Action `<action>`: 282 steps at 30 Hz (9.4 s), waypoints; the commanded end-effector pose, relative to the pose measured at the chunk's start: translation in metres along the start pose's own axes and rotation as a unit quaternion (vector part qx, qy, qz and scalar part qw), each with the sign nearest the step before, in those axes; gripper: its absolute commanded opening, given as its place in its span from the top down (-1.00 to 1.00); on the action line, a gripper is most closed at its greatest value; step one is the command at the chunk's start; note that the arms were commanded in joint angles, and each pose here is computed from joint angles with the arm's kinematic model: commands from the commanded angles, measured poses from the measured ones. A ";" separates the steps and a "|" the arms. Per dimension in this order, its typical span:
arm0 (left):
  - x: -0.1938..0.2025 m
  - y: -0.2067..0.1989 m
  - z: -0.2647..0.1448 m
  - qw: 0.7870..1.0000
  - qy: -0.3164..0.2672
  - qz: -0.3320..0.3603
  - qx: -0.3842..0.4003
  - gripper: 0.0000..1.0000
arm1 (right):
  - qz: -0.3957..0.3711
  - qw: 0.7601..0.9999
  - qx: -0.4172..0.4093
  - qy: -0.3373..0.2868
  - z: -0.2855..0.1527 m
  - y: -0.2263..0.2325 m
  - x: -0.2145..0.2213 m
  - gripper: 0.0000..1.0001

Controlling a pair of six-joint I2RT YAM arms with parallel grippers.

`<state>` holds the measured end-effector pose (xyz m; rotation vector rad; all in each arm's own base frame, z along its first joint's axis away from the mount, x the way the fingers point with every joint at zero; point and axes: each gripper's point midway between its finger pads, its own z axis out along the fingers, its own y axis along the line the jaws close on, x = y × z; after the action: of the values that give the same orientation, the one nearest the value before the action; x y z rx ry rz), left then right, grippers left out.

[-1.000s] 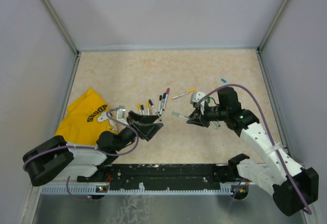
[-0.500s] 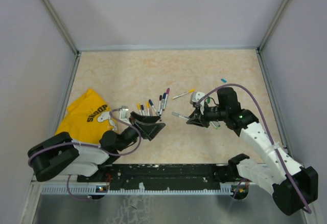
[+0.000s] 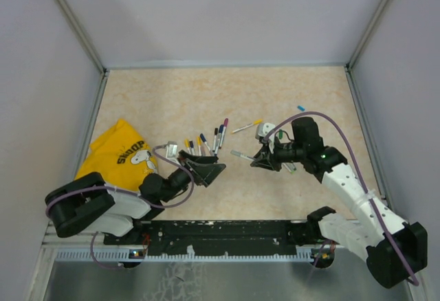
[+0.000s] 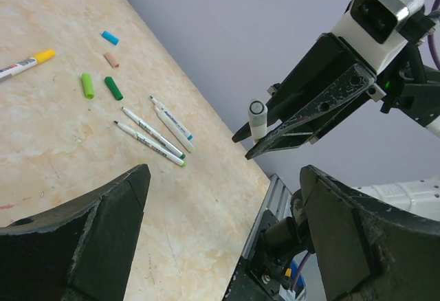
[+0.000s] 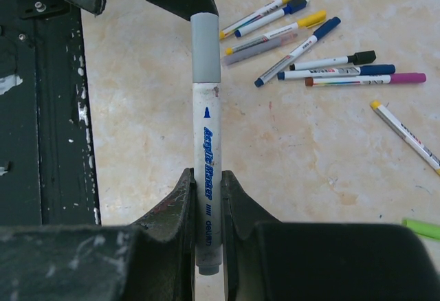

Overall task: Open the pen caps
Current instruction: Open the pen cap from the pen, then place the pen at the center of the board, then place the pen cap at the center of the board, then pick up the pen from the center of the board.

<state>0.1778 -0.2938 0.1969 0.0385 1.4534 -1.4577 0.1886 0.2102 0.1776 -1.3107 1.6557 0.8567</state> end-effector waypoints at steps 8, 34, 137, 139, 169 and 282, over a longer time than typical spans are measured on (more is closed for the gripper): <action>-0.037 -0.037 0.013 0.993 -0.090 -0.033 0.067 -0.89 | -0.005 1.000 0.003 -0.017 0.001 -0.005 -0.008 1.00; -0.024 -0.038 0.049 0.992 -0.100 -0.065 0.051 -0.82 | 0.003 0.999 0.029 -0.021 0.001 -0.014 -0.012 1.00; -0.065 0.061 -0.041 0.987 -0.061 0.054 -0.140 1.00 | 0.167 0.914 0.223 0.296 -0.020 -0.087 0.157 0.44; -0.064 0.061 -0.040 0.987 -0.058 0.054 -0.137 1.00 | 0.167 0.914 0.223 0.296 -0.020 -0.087 0.157 0.42; -0.021 0.046 -0.003 0.994 0.063 0.032 -0.080 1.00 | 0.109 0.928 0.260 0.243 -0.037 -0.102 0.107 0.23; 0.008 0.232 0.176 0.752 0.484 0.415 -0.169 -0.73 | 0.113 0.914 0.340 0.190 -0.084 -0.123 0.090 0.26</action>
<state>0.4248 -0.3666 0.0722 1.1870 2.0923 -0.3219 0.2722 0.0722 0.1091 -0.8391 2.2388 0.1045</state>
